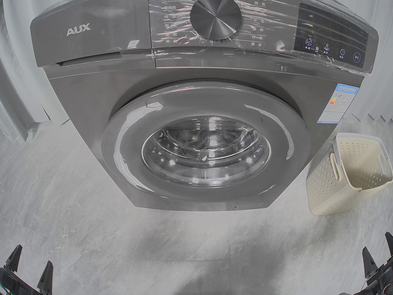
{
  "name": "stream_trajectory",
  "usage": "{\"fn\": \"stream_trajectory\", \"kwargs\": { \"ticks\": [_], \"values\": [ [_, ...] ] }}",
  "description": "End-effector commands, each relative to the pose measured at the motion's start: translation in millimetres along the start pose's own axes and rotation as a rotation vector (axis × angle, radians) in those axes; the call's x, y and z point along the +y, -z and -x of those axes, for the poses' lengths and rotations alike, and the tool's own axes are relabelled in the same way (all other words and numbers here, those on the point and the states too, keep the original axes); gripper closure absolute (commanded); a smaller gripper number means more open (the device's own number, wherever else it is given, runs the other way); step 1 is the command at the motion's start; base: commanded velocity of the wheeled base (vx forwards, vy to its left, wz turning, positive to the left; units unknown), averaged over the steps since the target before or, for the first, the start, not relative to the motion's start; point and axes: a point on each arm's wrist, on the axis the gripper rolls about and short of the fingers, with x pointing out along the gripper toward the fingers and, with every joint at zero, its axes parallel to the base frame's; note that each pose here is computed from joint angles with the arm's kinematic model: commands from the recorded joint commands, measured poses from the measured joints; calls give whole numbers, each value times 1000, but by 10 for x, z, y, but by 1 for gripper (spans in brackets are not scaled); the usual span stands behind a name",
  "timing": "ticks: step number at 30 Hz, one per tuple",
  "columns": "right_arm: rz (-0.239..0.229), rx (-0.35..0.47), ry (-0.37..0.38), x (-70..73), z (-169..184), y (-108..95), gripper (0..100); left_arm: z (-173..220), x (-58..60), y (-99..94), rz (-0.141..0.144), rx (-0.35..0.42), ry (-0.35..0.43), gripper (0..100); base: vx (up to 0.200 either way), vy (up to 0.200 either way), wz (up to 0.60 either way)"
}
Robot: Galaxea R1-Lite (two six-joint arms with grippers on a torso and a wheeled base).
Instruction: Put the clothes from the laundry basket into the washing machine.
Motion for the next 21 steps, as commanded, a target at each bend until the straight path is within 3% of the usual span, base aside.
{"fn": "stream_trajectory", "kwargs": {
  "ticks": [1, 21],
  "values": [
    [1, 14, -1, 0, -10, 50, 0, -2, 1, 52, 0, 3, 0, 0, 0, 0, 0],
    [-1, 14, -2, -1, -9, 47, 0, -2, 1, 52, -6, 3, 0, 0, 0, 0, 0]
  ]
}}
